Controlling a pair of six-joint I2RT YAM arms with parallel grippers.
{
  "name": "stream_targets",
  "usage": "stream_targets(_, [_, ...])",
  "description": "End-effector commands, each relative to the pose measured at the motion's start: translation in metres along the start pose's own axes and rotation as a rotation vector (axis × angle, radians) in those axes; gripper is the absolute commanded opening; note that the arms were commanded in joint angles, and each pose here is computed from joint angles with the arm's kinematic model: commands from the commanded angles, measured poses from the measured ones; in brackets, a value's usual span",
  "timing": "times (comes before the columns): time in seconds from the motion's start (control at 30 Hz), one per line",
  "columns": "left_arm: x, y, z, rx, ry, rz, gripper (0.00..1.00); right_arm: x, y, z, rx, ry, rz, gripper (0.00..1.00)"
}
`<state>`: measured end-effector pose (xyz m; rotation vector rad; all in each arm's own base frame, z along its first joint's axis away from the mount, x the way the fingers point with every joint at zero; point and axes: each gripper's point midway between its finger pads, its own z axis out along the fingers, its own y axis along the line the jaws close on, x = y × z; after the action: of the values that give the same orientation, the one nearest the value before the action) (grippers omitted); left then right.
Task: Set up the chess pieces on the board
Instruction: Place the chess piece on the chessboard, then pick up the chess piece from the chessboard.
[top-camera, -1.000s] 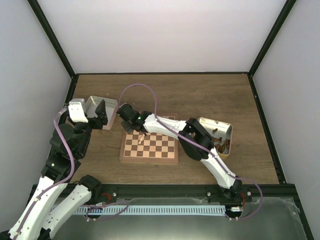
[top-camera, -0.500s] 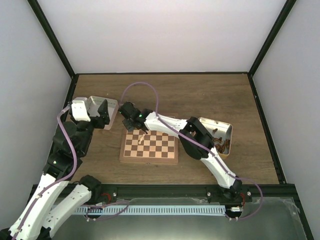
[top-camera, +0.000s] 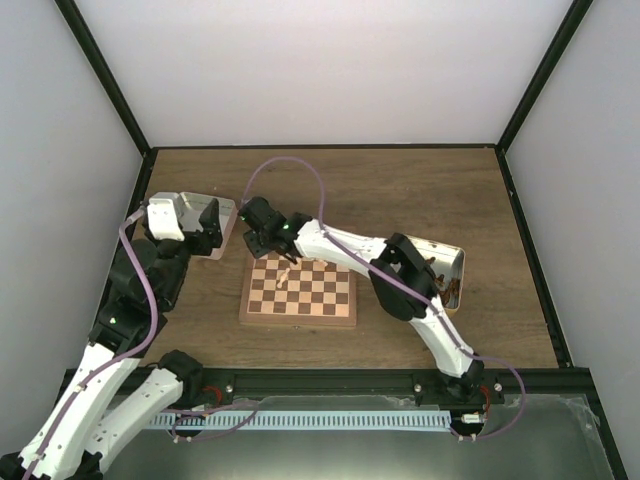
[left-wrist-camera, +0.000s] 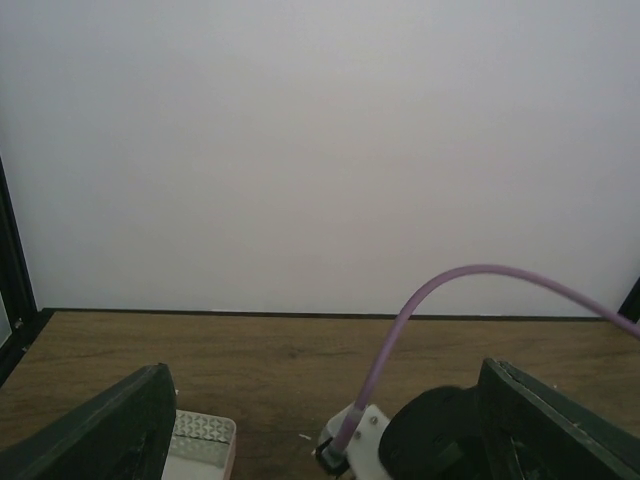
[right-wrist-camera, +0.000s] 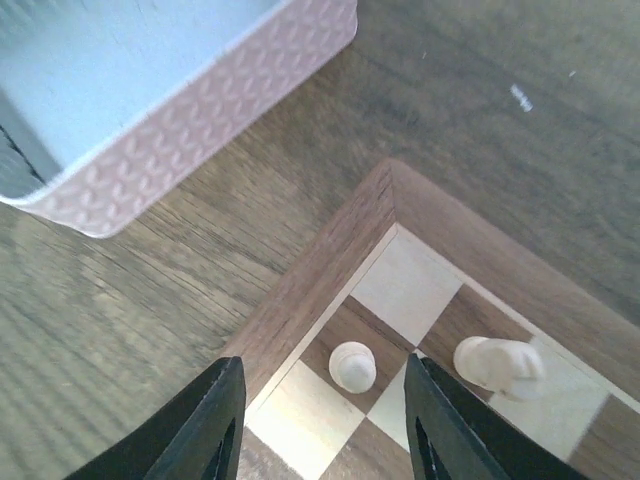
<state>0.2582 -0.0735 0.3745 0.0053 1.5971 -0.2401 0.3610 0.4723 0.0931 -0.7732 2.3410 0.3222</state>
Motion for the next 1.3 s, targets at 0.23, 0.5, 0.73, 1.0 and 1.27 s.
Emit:
stream_targets(0.23, [0.005, -0.01, 0.0, 0.057, 0.035, -0.082, 0.84, -0.004, -0.036, -0.086, -0.004, -0.052, 0.293, 0.46])
stream_targets(0.5, [0.105, -0.047, 0.01, 0.237, 0.384, -0.188, 0.79, 0.056, -0.028, -0.093, -0.128, 0.083, 0.407, 0.43])
stream_targets(0.73, [0.213, -0.079, 0.005, 0.356, 0.813, -0.274, 0.61, 0.073, -0.062, -0.109, -0.126, 0.004, 0.608, 0.38])
stream_targets(1.0, [0.287, -0.084, 0.011, 0.276, 1.086, -0.177, 0.54, 0.072, -0.073, -0.125, -0.152, -0.054, 0.648, 0.38])
stream_targets(1.27, [0.322, -0.081, 0.018, 0.167, 1.204, 0.062, 0.43, 0.079, -0.08, -0.125, -0.165, -0.057, 0.664, 0.38])
